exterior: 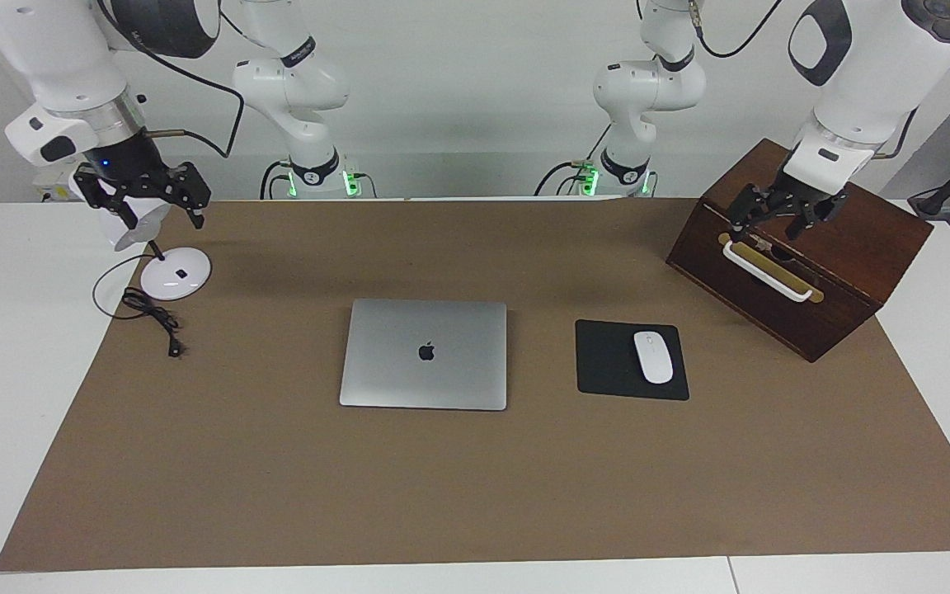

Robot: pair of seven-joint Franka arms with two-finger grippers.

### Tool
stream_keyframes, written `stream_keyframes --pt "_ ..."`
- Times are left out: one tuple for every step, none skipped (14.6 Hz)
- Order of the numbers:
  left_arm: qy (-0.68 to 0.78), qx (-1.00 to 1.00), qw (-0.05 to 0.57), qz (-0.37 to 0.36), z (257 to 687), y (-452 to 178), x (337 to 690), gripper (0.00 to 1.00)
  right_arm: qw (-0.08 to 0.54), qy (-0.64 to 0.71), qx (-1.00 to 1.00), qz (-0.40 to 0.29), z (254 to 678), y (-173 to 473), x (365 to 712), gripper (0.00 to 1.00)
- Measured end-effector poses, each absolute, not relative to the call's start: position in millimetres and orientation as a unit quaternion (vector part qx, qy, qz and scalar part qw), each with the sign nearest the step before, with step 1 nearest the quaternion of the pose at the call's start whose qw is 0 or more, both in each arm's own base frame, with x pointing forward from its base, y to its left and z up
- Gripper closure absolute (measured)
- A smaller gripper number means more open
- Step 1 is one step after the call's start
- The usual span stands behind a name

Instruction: Close laptop with both arms

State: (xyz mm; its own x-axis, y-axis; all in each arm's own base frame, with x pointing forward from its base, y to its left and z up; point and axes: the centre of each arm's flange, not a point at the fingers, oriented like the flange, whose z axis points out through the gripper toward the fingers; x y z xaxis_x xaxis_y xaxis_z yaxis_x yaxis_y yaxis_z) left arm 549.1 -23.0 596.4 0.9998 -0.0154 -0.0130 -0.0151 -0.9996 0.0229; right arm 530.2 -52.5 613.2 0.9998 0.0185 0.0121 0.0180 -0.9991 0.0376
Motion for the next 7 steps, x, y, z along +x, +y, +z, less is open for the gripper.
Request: stream_keyframes --pt "-0.008 1.0 0.011 -0.007 596.4 -23.0 549.1 0.0 0.019 0.01 1.0 0.006 612.6 -51.8 530.1 0.0" --pt "-0.008 1.0 0.012 -0.007 596.4 -23.0 549.1 0.0 0.019 0.01 1.0 0.005 611.6 -51.9 530.0 0.0" --pt "-0.008 1.0 0.012 -0.007 596.4 -23.0 549.1 0.0 0.019 0.01 1.0 0.005 610.7 -52.1 530.3 0.0" --pt "-0.008 1.0 0.012 -0.007 596.4 -23.0 549.0 0.0 0.019 0.009 1.0 0.008 610.4 -52.7 531.0 0.0" --pt "-0.008 1.0 0.012 -0.007 596.4 -23.0 549.0 0.0 0.019 0.008 1.0 0.011 610.0 -53.6 531.7 0.0" --pt "-0.008 1.0 0.012 -0.007 596.4 -23.0 549.0 0.0 0.019 0.008 1.0 0.012 609.6 -54.2 531.9 0.0" --pt "-0.008 1.0 0.012 -0.007 596.4 -23.1 549.0 0.0 0.019 0.008 1.0 0.012 609.3 -54.6 532.0 0.0"
